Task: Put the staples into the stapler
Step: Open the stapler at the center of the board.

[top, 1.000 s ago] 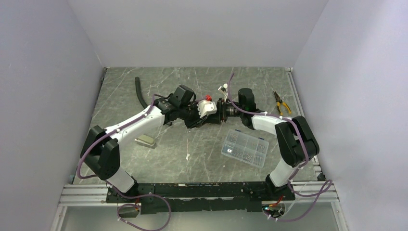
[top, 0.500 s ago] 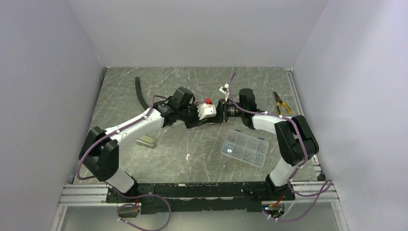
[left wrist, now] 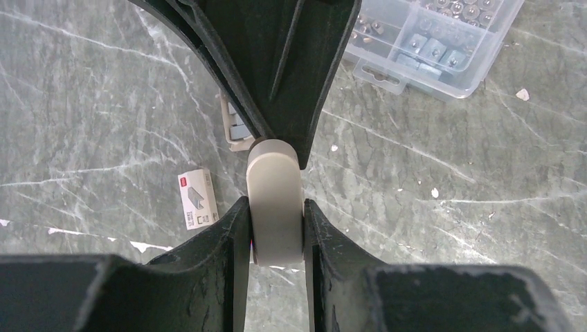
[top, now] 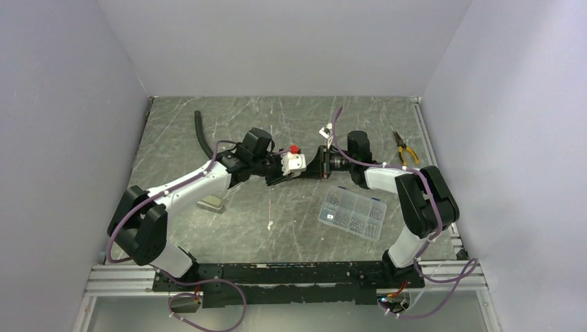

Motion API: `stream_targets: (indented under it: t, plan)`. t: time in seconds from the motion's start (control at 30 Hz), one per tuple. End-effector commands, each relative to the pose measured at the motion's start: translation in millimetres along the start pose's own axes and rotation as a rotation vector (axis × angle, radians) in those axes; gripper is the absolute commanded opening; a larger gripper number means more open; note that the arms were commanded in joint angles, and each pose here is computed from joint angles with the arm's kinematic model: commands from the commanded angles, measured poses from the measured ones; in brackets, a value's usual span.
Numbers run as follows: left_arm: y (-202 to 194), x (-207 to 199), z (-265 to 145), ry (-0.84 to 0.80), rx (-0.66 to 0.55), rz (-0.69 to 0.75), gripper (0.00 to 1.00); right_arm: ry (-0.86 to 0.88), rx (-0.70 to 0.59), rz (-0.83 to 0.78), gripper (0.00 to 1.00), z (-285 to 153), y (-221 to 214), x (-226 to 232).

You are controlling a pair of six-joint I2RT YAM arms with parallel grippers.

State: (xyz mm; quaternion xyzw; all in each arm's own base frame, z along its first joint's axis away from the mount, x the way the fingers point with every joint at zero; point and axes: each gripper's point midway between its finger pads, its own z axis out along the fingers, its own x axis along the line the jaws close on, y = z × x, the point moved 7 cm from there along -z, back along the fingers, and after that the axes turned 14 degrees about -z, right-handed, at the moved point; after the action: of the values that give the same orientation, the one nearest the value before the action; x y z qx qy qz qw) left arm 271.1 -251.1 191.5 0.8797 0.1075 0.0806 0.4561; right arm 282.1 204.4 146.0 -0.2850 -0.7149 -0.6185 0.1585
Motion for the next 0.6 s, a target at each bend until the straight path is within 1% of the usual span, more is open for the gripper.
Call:
stream_targets:
  t: [0.0, 0.2, 0.4, 0.57]
  plan:
    - [8, -7, -9, -0.046, -0.068, 0.011, 0.08, -0.101, -0.093, -0.064, 0.0, -9, 14, -16]
    - [11, 2, 9, -0.057, -0.067, -0.035, 0.2, -0.046, -0.13, -0.078, 0.0, -9, 22, -8]
    - [14, 10, 18, -0.033, -0.074, -0.039, 0.33, -0.056, -0.126, -0.073, 0.0, -10, 19, -9]
    - [18, 13, 23, -0.039, -0.072, -0.053, 0.46, -0.057, -0.118, -0.065, 0.0, -10, 18, -11]
